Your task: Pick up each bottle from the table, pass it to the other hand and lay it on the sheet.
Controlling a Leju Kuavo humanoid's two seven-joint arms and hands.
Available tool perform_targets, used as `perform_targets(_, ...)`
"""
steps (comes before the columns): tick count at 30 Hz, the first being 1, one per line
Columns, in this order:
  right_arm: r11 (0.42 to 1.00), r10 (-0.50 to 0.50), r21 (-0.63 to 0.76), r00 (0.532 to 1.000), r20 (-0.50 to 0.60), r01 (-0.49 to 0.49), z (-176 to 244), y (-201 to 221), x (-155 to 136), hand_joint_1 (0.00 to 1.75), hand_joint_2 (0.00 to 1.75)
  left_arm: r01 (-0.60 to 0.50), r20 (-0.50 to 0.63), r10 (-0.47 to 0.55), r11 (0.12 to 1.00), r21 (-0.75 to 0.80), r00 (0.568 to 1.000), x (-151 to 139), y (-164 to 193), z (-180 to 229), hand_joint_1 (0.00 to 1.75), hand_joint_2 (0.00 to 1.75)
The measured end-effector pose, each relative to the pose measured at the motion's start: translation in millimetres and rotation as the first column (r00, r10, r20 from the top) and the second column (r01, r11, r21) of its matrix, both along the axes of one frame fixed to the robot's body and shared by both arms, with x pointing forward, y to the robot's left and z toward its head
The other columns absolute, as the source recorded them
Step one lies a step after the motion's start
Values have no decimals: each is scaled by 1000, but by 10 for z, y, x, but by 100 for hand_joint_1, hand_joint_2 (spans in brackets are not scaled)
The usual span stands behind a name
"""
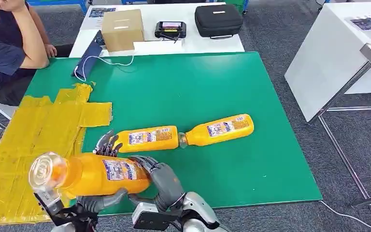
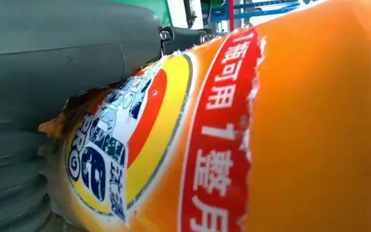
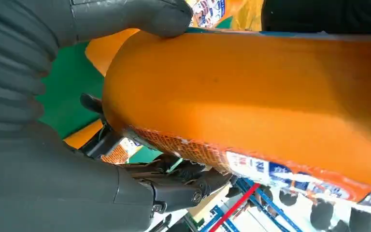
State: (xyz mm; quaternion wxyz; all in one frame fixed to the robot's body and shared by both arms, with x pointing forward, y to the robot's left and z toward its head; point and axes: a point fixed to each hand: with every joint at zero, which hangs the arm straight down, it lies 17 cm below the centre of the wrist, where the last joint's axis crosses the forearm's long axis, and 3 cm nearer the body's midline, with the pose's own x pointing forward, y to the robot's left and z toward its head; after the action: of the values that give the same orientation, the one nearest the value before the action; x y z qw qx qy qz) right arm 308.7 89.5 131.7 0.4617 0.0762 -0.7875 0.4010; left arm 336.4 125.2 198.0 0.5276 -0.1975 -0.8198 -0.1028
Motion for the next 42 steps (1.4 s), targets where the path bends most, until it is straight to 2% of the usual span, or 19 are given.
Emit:
perform_targets(3,1000,-1,-13,1000,1,1,-41,-16,-1,175,175,-10,20,9,998,59,1000,-6,-32,-32,175,175)
perform_targets(7,1000,-1,-23,1000,3,1,-72,-27,-5,175,175,-5,33,3,998,64,999,-26,-41,-25,175,175)
perform_targets(23,995,-101,23,994,31,100,40,-214,45,175,175,-19,46,23,996,-88,999,-142,125,155,175,175)
perform_targets(24,994,-108,29,994,32,107,58,-231,51,106,175,-22,49,26,996,-92,998,-146,133,167,175,175)
perform_targets(25,993,-114,35,993,33,113,75,-244,57,0,175,-30,49,34,996,-90,998,-150,148,168,175,175)
perform_targets(28,989,-136,66,990,45,133,186,-279,119,0,175,-104,81,110,992,-71,991,-150,312,237,175,175)
perform_targets(30,980,-168,111,985,40,163,312,-309,240,0,175,-198,134,199,980,-26,971,-167,679,289,175,175)
perform_targets(35,963,-206,192,976,66,191,619,-304,383,0,175,-277,230,261,960,38,937,-213,1185,445,175,175)
perform_targets(40,929,-240,298,970,37,219,878,-465,456,0,175,-456,371,373,874,167,851,-82,1806,699,175,175)
perform_targets(42,918,-258,313,966,4,244,895,-628,490,0,175,-523,412,400,816,247,819,90,1930,803,175,175)
